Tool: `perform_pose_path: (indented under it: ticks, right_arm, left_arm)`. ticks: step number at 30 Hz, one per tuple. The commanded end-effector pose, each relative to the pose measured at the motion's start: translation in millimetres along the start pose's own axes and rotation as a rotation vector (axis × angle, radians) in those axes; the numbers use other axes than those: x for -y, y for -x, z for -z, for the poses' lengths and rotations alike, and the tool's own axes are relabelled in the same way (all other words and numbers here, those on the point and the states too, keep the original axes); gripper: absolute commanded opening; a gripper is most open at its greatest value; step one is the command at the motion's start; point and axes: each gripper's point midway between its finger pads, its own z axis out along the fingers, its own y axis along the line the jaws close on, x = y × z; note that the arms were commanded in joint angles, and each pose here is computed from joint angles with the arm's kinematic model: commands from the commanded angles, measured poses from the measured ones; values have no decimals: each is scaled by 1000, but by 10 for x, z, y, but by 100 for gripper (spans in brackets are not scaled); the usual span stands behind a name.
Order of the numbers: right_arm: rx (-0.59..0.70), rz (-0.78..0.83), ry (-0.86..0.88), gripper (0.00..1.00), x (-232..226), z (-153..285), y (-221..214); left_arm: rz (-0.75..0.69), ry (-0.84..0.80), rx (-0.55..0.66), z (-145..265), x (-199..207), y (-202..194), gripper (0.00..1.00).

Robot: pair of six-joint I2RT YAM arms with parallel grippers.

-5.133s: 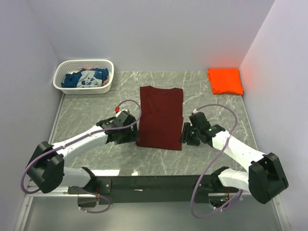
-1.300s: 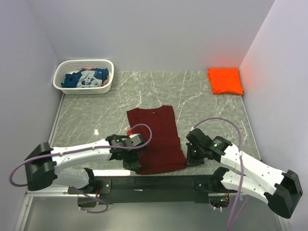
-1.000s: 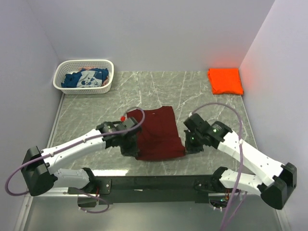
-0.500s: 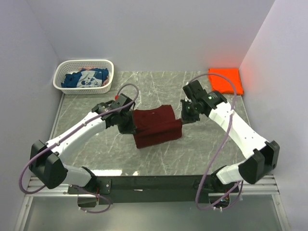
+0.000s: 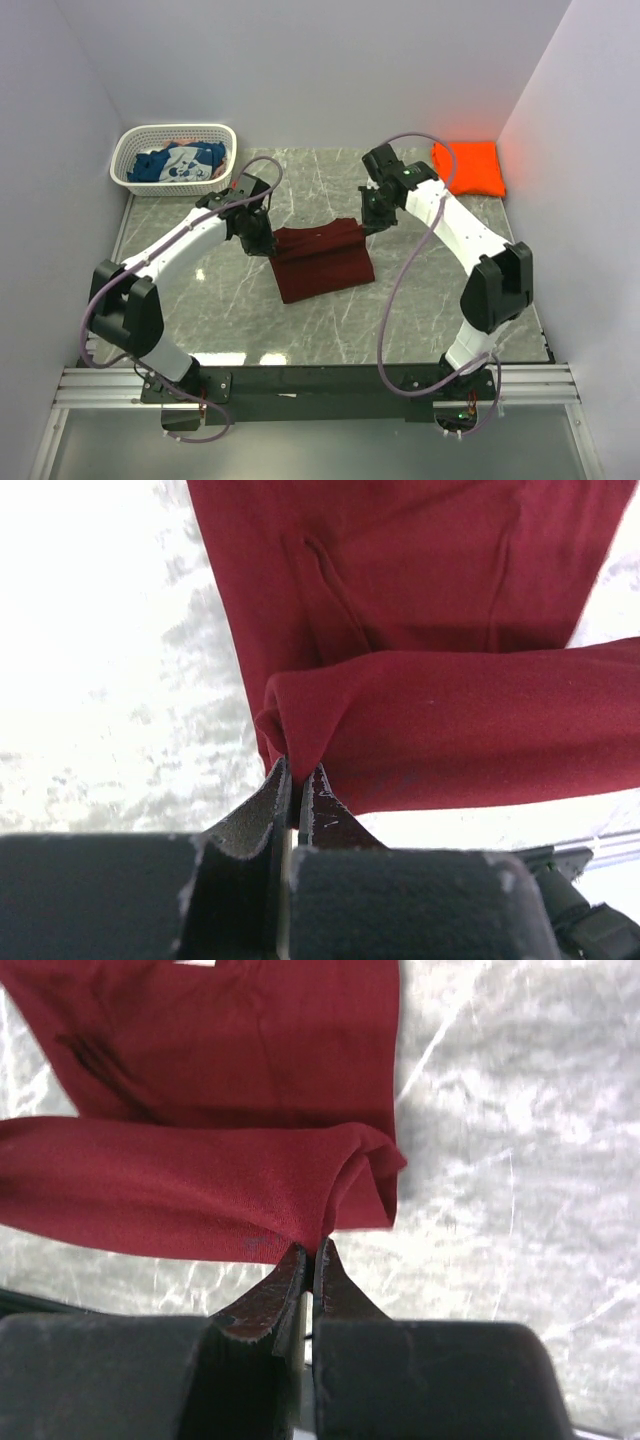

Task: Fold and stack the t-shirts
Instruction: Fold the tshirt

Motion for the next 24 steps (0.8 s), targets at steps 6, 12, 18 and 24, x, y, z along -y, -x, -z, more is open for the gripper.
perform_pose_path:
  ticks: [6, 12, 18, 24]
  right_arm:
    - [70, -4, -50, 0, 163, -343, 474]
    - [77, -19, -54, 0, 184, -659, 622]
    - [45, -53, -44, 5, 245, -1011, 607]
    - [58, -84, -51, 5, 318, -1066, 586]
  left_arm:
    - [-16, 76, 31, -305, -202, 358, 1]
    - [2, 116, 43, -600, -308, 488, 1]
    - [5, 146, 43, -821, -395, 521, 4]
    - [8, 133, 96, -794, -344, 644, 8]
